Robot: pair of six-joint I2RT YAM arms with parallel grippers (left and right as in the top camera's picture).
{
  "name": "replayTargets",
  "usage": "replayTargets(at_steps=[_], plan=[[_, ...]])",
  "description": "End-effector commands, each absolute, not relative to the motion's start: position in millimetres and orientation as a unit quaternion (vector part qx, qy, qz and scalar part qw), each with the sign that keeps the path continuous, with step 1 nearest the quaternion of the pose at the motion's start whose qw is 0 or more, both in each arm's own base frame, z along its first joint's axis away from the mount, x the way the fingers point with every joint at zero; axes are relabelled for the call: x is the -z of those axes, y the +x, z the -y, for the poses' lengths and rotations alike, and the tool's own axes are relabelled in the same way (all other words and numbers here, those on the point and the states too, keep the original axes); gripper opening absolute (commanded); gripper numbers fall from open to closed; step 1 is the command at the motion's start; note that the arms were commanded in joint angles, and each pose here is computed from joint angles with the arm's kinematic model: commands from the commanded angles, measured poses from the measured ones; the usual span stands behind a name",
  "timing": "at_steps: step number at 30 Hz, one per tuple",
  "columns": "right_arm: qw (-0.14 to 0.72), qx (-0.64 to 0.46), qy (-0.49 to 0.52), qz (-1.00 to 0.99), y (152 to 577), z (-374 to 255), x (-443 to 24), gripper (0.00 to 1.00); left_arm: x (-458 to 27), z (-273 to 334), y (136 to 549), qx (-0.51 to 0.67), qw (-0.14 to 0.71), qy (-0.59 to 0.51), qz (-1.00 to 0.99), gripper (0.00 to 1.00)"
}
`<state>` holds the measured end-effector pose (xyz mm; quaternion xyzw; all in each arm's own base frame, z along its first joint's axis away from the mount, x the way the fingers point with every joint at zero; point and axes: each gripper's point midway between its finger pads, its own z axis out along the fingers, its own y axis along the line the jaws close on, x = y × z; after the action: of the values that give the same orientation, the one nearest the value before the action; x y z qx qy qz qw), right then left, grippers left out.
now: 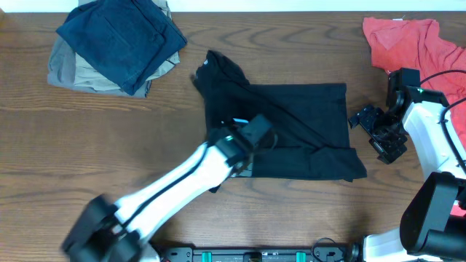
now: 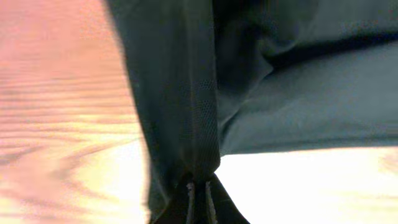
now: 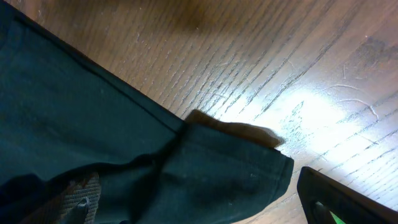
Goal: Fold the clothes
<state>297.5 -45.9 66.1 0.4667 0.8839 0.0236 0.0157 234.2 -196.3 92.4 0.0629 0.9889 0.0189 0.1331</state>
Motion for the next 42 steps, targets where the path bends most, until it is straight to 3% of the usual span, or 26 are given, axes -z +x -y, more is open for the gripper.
replayTargets(at_steps=[1, 8, 17, 27, 42], plan=[[0.024, -0.027, 0.464, -0.885, 298, 47, -71, 0.99, -139, 177, 243, -0.026, 0.208, 0.046, -0.977, 0.06], [0.024, -0.027, 0.464, -0.885, 298, 47, -71, 0.99, -187, 142, 228, -0.024, 0.267, 0.02, -0.963, 0.06], [0.024, -0.027, 0.464, -0.885, 298, 47, -71, 0.99, -211, 57, 205, -0.153, 0.31, -0.117, -0.931, 0.06], [0.027, -0.029, 0.465, -0.885, 300, 47, -71, 0.99, -198, 56, 203, -0.165, 0.294, -0.137, -0.931, 0.06], [0.104, -0.059, 0.46, -0.88, 340, 52, -78, 0.99, -187, 60, 204, -0.178, 0.276, -0.147, -0.933, 0.07]])
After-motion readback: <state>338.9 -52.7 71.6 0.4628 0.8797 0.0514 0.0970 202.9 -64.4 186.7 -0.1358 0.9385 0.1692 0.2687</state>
